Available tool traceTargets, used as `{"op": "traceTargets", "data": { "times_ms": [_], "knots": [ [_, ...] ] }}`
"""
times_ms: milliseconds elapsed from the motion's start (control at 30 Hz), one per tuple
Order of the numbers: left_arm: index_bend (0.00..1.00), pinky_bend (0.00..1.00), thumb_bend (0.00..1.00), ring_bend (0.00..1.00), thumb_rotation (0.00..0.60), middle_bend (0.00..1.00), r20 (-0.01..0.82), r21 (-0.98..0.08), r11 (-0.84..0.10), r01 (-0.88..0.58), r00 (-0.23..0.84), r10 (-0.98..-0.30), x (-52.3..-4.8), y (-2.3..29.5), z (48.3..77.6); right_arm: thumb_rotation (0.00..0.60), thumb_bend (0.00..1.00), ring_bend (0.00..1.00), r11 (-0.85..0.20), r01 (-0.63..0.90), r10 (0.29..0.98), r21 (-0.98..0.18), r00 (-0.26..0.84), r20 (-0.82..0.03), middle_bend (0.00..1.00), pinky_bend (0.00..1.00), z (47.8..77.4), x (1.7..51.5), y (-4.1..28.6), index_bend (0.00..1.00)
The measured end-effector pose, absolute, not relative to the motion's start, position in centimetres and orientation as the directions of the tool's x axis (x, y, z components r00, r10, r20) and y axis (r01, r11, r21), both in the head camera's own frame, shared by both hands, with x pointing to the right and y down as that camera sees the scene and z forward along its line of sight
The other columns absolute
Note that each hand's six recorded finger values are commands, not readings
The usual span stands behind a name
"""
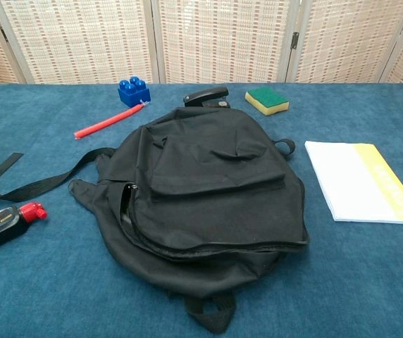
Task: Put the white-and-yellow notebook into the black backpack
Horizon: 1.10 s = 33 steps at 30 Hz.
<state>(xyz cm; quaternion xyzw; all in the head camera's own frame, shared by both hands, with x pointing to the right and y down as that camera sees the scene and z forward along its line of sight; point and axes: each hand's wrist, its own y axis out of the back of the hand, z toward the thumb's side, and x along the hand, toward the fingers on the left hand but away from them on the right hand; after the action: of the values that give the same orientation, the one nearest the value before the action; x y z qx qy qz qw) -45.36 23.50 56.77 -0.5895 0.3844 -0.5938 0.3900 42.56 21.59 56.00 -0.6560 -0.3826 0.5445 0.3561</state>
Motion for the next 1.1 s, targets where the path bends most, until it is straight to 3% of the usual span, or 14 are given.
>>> {"op": "traceTargets", "data": {
  "times_ms": [467,800,1100],
  "knots": [
    [0.06,0.0,0.22,0.08,0.6,0.07,0.402,-0.916,-0.402,0.01,0.002,-0.916,-45.3,23.5,56.9,0.6,0.51,0.17,-0.465,0.108,0.884,-0.879,0.111,-0.454,0.07,0.06,56.6,42.5,21.4,0.0],
    [0.06,0.0,0.22,0.08,0.6,0.07,0.407,-0.914,-0.407,0.006,0.009,-0.914,-45.1,23.5,57.0,0.6,0.5,0.17,-0.52,0.039,0.849,-0.853,0.13,-0.512,0.07,0.08,59.3,41.4,20.3,0.0],
    [0.06,0.0,0.21,0.08,0.6,0.07,0.409,-0.912,-0.409,0.007,0.017,-0.912,-44.8,23.4,56.9,0.6,0.17,0.11,-0.566,-0.04,0.818,-0.823,0.099,-0.567,0.04,0.08,64.0,40.7,18.4,0.0]
  ]
}}
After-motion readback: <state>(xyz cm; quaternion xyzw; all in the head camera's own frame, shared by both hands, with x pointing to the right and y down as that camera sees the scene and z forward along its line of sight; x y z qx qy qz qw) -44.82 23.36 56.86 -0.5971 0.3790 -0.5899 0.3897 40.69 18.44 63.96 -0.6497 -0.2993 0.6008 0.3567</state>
